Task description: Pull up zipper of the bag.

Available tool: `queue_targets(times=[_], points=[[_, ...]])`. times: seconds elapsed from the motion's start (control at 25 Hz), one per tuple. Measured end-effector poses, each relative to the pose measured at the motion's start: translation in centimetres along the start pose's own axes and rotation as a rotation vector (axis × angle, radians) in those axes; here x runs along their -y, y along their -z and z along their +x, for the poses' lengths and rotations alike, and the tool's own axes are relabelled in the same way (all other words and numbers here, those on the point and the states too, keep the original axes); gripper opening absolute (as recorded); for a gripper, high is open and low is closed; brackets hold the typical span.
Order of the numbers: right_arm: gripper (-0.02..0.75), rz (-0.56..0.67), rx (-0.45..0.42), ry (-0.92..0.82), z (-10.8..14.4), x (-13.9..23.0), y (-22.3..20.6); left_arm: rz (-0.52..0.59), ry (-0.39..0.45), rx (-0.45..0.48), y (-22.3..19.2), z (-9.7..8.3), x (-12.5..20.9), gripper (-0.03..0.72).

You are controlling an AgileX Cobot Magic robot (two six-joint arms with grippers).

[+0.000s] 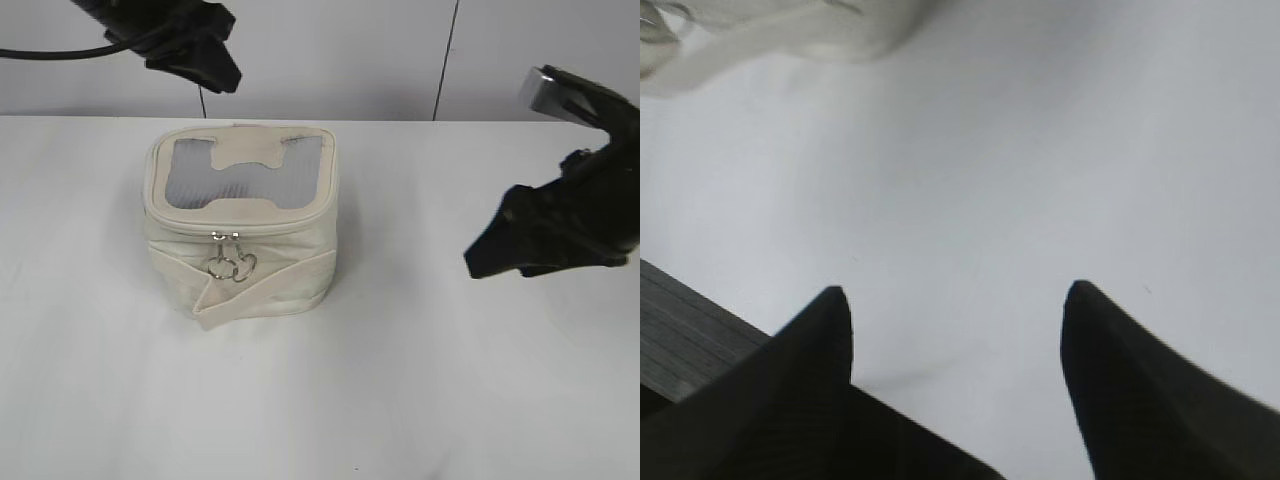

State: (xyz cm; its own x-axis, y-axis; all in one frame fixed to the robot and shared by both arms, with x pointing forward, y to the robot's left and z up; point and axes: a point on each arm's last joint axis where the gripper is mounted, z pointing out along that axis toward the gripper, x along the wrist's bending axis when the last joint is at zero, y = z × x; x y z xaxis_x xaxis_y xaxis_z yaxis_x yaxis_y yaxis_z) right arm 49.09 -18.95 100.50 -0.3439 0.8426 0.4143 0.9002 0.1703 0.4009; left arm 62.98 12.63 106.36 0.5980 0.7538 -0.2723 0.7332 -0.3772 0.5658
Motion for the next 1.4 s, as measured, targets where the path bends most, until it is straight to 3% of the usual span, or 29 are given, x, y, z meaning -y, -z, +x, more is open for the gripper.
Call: queue_targets(times=[0.2, 0.48, 0.56, 0.72, 0.84, 1.04, 1.4], points=[[0.516, 0.040, 0.123, 0.067, 0.6, 2.6, 4.5, -0.047, 0.015, -0.087, 5.8, -2.4, 6.3, 0.131], [0.522, -0.049, 0.147, 0.164, 2.5, 9.1, 10.1, -0.260, 0.029, -0.200, 16.9, -7.9, 18.4, 0.146], [0.561, -0.112, 0.169, 0.199, 2.8, 11.5, 11.6, -0.334, -0.001, -0.225, 20.0, -9.6, 22.4, 0.195], [0.636, -0.259, 0.210, 0.259, 3.0, 15.4, 13.5, -0.391, -0.036, -0.267, 23.0, -11.5, 28.6, 0.389], [0.644, -0.373, 0.239, 0.251, 2.9, 17.9, 14.4, -0.458, -0.056, -0.317, 24.3, -12.2, 32.3, 0.449], [0.631, -0.499, 0.271, 0.243, 2.5, 20.7, 14.9, -0.508, -0.051, -0.380, 23.2, -11.6, 35.8, 0.451], [0.578, -0.563, 0.281, 0.258, 2.5, 21.7, 15.4, -0.541, -0.053, -0.419, 22.4, -10.9, 36.1, 0.379]])
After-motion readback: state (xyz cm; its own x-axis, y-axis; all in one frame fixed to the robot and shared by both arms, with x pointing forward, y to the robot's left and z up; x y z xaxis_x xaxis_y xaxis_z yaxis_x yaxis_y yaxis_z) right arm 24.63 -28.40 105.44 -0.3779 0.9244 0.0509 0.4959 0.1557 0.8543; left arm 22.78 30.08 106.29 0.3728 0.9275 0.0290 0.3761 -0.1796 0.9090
